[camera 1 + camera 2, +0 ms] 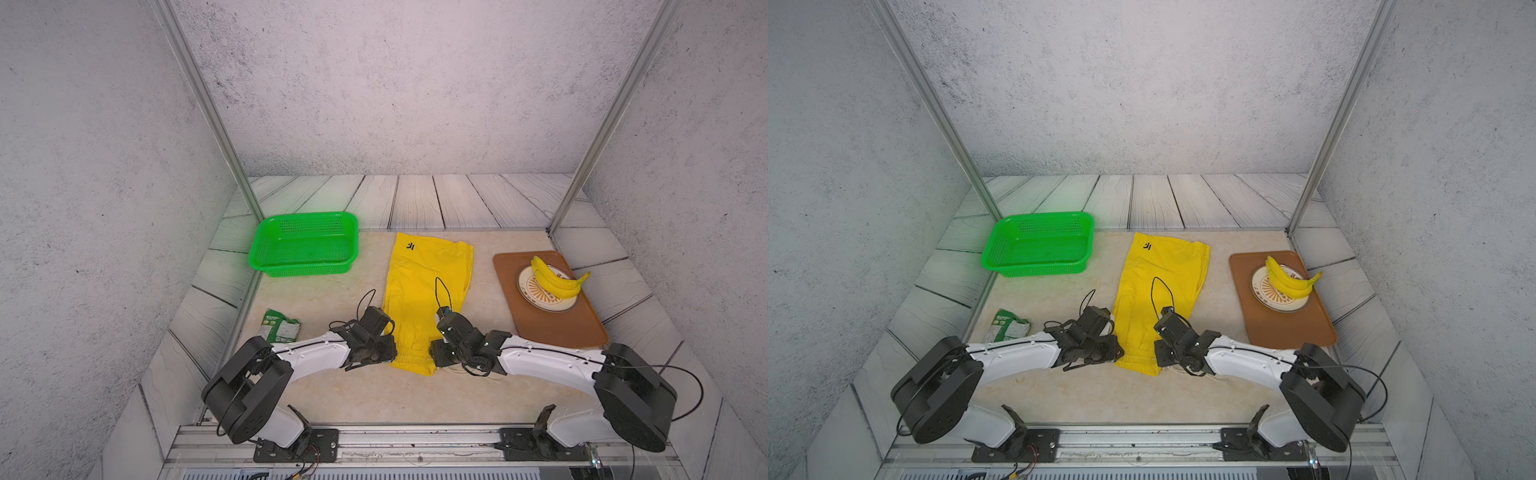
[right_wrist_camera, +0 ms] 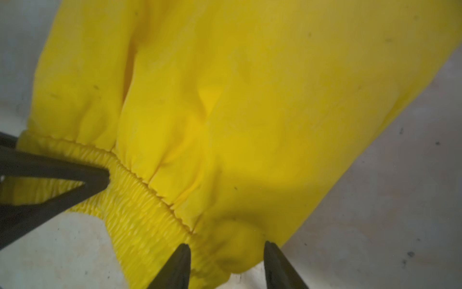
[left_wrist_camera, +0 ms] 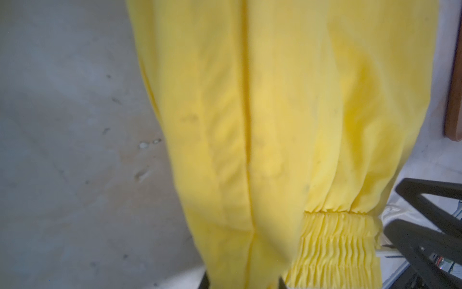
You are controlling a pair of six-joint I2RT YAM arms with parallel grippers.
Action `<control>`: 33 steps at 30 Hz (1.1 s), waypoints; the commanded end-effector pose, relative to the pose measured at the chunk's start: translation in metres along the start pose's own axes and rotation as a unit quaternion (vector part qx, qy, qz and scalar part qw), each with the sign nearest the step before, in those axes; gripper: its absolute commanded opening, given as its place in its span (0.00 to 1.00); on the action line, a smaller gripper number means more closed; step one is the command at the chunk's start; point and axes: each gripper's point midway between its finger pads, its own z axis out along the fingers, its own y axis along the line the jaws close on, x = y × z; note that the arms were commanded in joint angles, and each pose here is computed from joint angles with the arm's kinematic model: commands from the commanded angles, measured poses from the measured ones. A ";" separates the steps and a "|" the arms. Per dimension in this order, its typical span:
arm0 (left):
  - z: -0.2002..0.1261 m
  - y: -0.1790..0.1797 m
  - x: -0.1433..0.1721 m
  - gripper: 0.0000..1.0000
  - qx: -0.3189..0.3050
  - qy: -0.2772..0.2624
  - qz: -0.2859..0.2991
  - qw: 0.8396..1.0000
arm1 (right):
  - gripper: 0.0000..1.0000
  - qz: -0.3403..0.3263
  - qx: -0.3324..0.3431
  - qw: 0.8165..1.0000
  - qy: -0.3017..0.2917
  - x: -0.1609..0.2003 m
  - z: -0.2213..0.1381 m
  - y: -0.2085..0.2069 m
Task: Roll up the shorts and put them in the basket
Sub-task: Roll the shorts at the center of the board.
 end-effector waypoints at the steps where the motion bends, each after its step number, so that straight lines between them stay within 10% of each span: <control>1: -0.013 -0.006 0.005 0.00 0.002 0.028 0.016 0.999 | 0.58 -0.087 0.014 0.996 -0.004 0.007 -0.013 0.001; 18: -0.037 -0.036 -0.014 0.00 0.066 0.022 0.002 0.998 | 0.70 -0.373 0.050 0.920 -0.107 0.001 -0.004 0.076; 33: -0.039 -0.038 -0.016 0.00 0.078 0.021 -0.008 0.997 | 0.79 -0.342 0.051 0.936 -0.072 0.011 0.026 0.085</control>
